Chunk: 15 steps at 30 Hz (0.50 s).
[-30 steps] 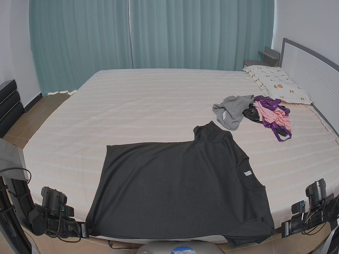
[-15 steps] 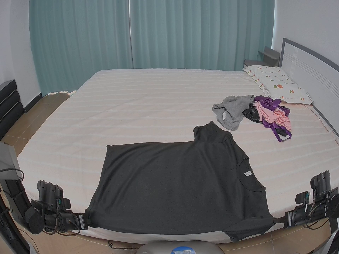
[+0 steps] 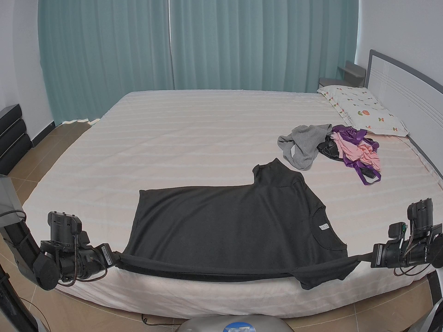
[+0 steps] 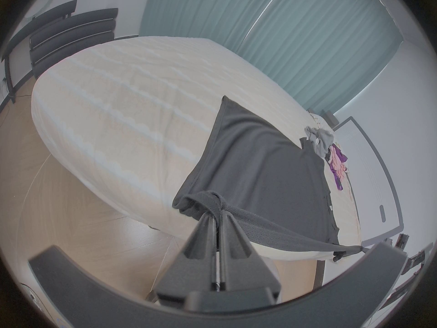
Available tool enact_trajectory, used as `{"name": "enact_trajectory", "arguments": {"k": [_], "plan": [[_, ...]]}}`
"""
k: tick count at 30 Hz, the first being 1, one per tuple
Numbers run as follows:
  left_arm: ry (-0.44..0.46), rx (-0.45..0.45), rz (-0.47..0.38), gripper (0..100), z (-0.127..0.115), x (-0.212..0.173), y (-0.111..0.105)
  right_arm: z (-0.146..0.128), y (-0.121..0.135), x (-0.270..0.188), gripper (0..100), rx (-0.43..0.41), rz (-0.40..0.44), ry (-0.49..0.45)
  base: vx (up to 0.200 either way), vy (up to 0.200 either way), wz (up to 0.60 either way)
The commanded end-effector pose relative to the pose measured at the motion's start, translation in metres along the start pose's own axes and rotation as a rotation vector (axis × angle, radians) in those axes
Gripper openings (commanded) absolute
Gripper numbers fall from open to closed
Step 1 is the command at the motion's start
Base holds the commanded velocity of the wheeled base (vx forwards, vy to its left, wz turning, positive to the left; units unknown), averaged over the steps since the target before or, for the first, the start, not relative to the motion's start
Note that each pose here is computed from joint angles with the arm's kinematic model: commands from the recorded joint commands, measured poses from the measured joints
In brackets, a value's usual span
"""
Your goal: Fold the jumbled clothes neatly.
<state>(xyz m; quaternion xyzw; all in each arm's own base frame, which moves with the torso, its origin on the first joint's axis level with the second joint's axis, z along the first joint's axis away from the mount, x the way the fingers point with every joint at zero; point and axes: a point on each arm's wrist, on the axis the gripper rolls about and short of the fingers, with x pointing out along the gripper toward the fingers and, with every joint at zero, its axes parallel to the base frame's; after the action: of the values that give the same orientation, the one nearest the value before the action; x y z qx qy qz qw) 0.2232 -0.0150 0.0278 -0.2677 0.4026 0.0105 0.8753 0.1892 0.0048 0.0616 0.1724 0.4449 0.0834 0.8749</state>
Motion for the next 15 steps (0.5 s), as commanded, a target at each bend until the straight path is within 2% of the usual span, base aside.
{"name": "enact_trajectory", "arguments": {"k": [1,15], "plan": [[-0.042,0.001,-0.019,0,0.007,-0.005,-0.005,0.013,0.003,0.004,0,-0.010,0.007,-0.027,0.000,0.000,0.00],[-0.040,-0.002,-0.021,0,0.013,0.006,-0.007,0.024,0.003,0.019,0,-0.014,0.009,-0.017,0.000,0.000,0.00]]}}
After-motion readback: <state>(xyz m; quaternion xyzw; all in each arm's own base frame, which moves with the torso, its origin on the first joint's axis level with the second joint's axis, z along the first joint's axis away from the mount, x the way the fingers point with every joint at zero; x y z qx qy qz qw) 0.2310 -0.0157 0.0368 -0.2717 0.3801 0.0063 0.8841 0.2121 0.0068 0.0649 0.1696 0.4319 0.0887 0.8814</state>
